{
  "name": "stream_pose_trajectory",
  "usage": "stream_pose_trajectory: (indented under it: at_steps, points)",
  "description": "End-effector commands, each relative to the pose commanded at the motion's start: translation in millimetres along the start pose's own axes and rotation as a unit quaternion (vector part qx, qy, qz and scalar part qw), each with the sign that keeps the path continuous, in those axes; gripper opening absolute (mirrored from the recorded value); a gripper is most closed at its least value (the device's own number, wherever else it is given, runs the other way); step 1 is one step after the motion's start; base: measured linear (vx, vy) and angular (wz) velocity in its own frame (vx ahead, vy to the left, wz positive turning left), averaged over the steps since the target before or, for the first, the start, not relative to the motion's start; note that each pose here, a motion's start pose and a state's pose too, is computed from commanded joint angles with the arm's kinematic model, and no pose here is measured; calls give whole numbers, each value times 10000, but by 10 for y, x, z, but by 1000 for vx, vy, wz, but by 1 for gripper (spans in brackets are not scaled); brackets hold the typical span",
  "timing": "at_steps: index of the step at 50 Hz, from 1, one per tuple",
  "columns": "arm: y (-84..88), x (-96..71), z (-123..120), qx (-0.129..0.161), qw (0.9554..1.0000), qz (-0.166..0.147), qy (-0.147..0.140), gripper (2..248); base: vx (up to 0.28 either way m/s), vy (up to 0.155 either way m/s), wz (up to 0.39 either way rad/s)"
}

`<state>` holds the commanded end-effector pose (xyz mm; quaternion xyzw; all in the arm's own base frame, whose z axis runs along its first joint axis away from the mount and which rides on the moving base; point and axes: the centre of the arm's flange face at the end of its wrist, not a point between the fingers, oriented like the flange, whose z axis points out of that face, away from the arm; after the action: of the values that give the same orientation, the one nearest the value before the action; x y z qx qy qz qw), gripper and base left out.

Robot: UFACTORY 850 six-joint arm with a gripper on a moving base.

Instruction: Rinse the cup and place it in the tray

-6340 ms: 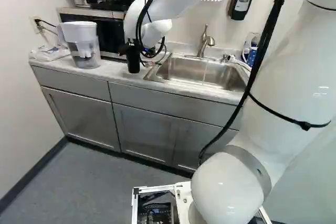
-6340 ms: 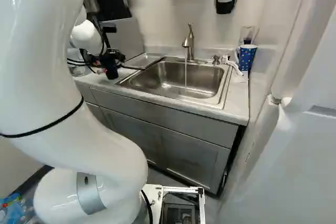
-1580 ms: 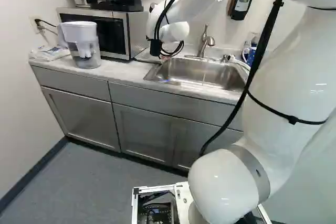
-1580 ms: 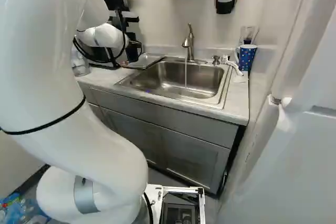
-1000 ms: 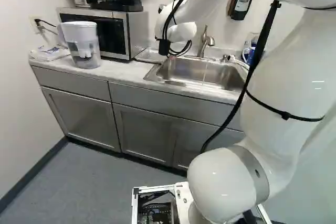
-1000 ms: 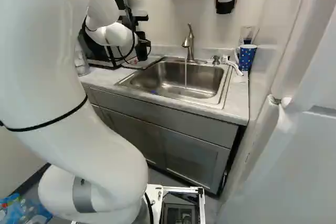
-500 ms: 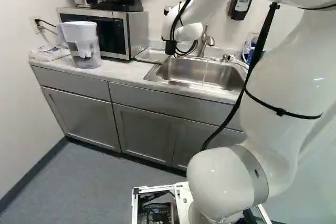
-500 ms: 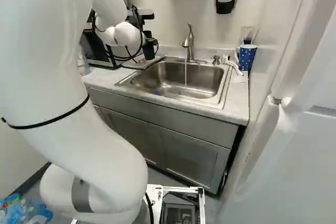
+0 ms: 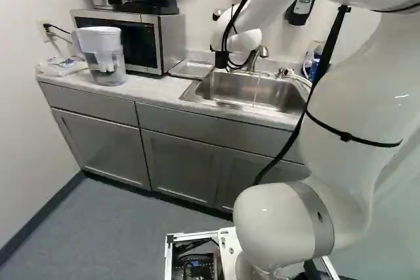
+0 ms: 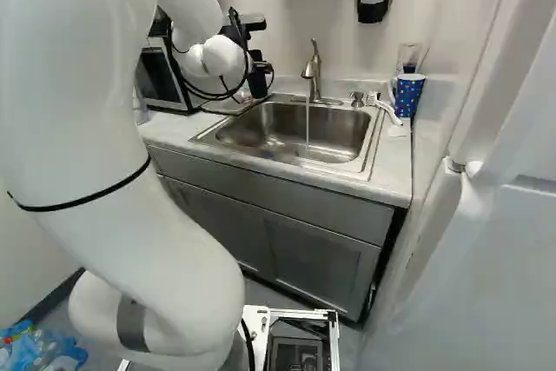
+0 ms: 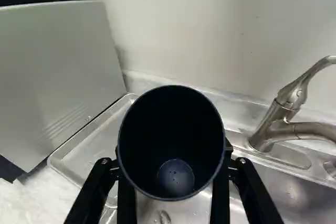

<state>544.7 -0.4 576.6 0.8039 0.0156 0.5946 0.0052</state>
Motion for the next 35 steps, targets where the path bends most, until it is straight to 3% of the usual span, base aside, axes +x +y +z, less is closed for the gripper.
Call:
stream_pose_trajectory:
  at_steps: [27, 35]
  points:
    - [415, -13, -2, -364, 9993, 111, -10, 125, 0, 0, 0]
    - [445, -13, 3, -389, 9992, 119, -10, 125, 0, 0, 0]
